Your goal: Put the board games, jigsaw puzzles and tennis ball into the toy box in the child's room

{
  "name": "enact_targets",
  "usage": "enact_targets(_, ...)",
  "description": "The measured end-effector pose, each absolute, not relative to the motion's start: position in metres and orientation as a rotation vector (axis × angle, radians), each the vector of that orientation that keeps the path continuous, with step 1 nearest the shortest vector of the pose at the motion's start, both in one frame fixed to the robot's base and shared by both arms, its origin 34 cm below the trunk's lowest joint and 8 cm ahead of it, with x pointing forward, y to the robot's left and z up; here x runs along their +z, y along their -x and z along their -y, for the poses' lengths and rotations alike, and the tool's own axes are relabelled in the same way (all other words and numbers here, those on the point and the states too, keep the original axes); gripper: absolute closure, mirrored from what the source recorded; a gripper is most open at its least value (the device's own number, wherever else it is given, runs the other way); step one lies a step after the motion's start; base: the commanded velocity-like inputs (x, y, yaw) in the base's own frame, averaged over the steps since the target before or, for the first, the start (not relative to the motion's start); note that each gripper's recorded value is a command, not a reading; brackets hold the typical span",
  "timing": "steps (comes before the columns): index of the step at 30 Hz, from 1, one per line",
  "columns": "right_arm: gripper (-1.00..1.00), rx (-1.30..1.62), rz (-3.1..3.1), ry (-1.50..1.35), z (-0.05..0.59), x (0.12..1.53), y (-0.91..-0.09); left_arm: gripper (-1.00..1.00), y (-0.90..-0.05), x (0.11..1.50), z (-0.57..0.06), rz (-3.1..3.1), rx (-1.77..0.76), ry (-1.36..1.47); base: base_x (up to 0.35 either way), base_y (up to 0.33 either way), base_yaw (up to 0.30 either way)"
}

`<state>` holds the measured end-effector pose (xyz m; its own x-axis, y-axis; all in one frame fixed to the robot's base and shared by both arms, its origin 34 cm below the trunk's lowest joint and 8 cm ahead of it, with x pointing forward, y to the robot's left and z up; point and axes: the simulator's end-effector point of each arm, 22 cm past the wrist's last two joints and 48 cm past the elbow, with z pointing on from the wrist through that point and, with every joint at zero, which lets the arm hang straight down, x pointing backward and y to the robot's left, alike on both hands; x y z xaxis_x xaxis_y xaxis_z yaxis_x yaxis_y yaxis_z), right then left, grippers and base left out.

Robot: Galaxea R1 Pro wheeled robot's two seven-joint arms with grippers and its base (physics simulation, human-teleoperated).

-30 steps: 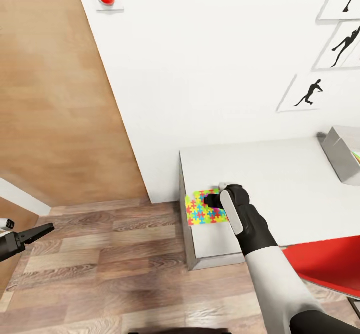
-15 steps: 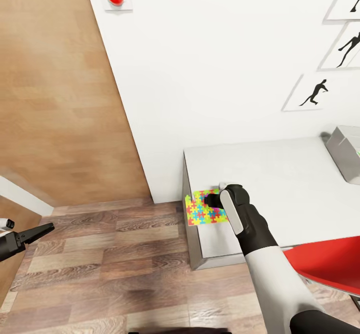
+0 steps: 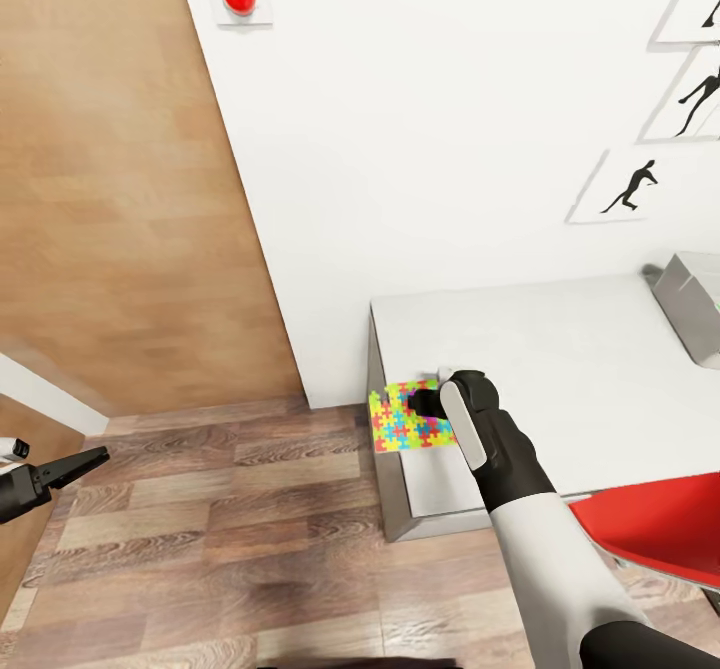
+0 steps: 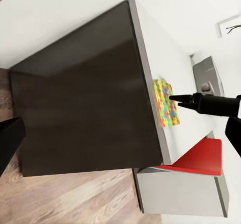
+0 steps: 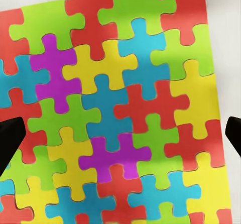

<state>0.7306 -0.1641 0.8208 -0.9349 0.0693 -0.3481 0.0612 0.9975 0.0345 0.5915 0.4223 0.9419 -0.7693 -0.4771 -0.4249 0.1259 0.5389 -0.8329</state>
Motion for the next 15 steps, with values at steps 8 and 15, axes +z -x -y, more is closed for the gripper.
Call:
enact_targets(8,-1.0,0.06,-2.755,-0.112,0.163,0.833,-0.737,-1.0,-0.592,0.947,-0.422,-2.133,-1.228,0.275,0.0,0.002,-0.109)
enact_targets(15,-1.0,0.078,-2.66,-0.116,0.164,0.872,-0.756,-1.0,-0.593,0.952,-0.422,-2.123,-1.226,0.267,0.0,0.0,-0.118)
